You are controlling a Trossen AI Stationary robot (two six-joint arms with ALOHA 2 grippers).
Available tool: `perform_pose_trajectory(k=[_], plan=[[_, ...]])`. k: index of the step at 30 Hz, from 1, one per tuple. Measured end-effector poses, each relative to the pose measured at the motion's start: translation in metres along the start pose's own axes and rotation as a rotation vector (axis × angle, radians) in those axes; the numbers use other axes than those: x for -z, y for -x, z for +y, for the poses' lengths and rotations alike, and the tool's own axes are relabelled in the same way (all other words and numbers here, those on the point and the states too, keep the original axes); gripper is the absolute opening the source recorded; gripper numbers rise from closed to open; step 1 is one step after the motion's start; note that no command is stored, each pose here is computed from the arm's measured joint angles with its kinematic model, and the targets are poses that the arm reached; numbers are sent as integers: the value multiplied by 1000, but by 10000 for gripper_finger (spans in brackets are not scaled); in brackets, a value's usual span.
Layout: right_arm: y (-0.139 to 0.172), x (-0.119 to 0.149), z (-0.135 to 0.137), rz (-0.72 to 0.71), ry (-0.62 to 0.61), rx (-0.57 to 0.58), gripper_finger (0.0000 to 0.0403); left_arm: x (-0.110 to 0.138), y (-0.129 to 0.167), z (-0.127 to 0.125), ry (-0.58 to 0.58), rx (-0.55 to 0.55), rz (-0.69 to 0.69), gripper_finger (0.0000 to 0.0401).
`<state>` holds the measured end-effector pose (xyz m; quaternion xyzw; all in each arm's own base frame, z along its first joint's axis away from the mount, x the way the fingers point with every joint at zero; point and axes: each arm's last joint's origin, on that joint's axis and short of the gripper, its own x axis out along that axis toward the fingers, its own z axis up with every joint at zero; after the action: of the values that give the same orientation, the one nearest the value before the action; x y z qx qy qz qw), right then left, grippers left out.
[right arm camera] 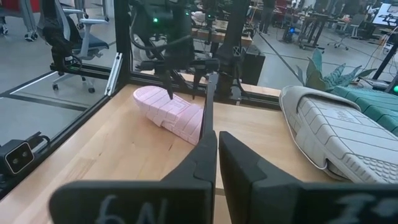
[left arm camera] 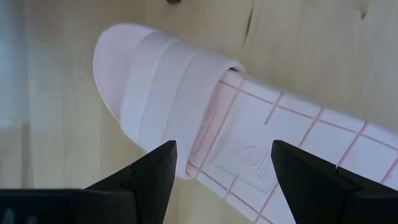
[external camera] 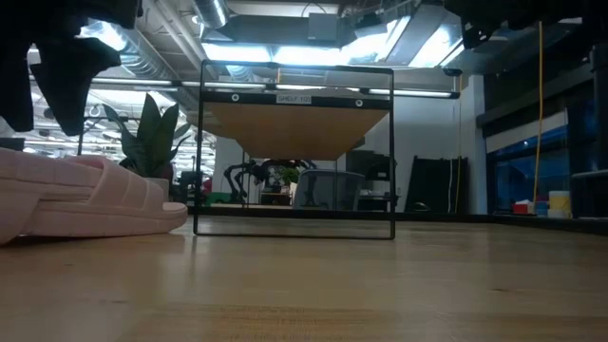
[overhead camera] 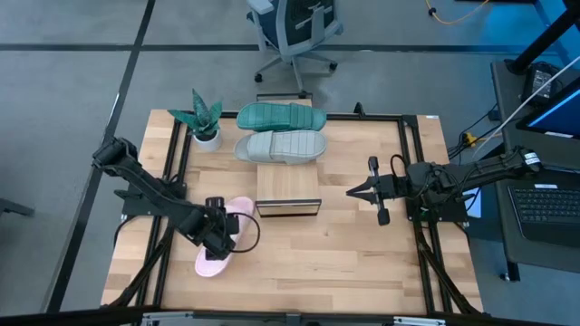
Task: Pick and place slippers onto the shelf
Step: Put the pink pair of slippers on the shelf
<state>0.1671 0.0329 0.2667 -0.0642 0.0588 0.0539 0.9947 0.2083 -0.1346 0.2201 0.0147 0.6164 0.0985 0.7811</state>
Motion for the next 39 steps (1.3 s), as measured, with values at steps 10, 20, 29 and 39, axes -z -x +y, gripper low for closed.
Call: perform_pose_trajectory(k=[10,20,29,39], plan=[[0,1,0,5,-3,-1,21,-4,0,-4,78,40,-43,255],[0,2,0,20,-1,-2,21,-6,1,-4,79,-6,-106,255],[0,3,0,29,0,-3,21,-3,-17,-13,25,-123,-66,247],[0,3,0,31,0,-4,21,1,-30,-10,-6,-280,-18,247]])
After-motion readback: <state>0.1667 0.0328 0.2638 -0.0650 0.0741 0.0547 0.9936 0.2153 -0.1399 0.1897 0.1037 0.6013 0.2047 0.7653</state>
